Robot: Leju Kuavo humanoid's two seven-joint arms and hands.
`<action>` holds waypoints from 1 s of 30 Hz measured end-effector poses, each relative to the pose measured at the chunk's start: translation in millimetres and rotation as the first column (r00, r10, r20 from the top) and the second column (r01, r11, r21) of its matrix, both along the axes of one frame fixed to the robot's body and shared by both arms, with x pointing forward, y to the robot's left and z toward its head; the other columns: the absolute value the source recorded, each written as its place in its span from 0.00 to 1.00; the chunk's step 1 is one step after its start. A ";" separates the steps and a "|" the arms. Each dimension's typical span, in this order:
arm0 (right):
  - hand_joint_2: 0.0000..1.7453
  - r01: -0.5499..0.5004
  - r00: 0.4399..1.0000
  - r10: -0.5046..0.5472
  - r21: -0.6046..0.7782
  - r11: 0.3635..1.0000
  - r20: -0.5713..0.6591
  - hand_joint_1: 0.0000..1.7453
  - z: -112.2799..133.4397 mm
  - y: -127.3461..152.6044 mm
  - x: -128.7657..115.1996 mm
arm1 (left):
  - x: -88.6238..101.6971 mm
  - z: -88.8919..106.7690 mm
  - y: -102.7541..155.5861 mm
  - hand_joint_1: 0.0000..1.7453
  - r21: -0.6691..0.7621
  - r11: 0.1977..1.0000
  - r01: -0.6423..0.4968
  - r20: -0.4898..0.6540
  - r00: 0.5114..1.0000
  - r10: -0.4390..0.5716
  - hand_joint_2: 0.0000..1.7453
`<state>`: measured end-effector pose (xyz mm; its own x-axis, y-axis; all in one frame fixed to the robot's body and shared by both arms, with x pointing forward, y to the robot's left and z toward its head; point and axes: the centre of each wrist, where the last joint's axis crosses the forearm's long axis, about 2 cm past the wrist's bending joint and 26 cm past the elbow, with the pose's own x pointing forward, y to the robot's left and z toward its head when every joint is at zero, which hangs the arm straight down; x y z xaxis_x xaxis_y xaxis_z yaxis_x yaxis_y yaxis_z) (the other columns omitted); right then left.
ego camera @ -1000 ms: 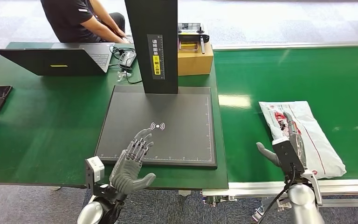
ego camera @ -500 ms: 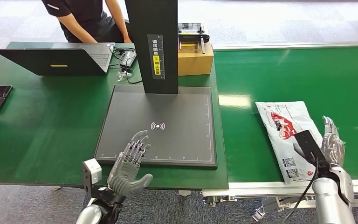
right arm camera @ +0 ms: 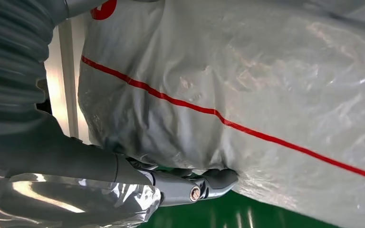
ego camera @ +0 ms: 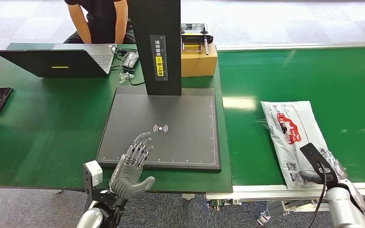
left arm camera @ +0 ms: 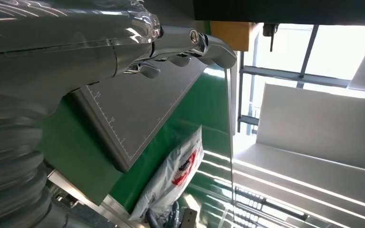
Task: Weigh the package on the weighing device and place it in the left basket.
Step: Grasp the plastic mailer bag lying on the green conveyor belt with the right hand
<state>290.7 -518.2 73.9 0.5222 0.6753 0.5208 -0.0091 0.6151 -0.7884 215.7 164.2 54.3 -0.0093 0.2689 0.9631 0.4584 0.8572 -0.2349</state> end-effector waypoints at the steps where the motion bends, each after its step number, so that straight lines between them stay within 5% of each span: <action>1: 1.00 -0.003 1.000 0.003 0.007 1.000 -0.020 0.00 -0.6 -0.5 1.2 | 0.0 0.0 0.1 0.00 -0.001 1.000 0.000 0.000 1.000 0.000 1.00; 3: 1.00 -0.011 0.999 0.012 0.018 1.000 -0.050 0.39 -1.7 -0.8 3.8 | 0.1 0.0 0.2 0.00 -0.001 1.000 -0.001 0.000 1.000 0.001 1.00; 5: 1.00 -0.018 0.998 0.019 0.026 0.999 -0.067 0.89 -2.4 -0.1 6.4 | 0.2 0.0 0.5 0.00 -0.001 1.000 -0.002 0.000 1.000 0.002 1.00; 7: 1.00 -0.021 0.997 0.023 0.033 0.999 -0.070 1.00 -2.5 0.7 8.5 | 0.3 0.1 1.0 0.00 0.000 1.000 -0.007 0.000 1.000 0.007 1.00; 30: 1.00 -0.042 0.998 0.041 0.029 0.999 0.041 1.00 -0.8 19.4 25.6 | 0.2 2.6 5.7 0.00 0.000 0.999 -0.054 0.006 0.999 0.054 1.00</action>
<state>316.3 -498.8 73.1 0.4722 0.6797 0.5613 -0.0031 0.6380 -0.7700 215.9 169.9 56.9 -0.0294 0.2678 0.9630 0.4128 0.8807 -0.2323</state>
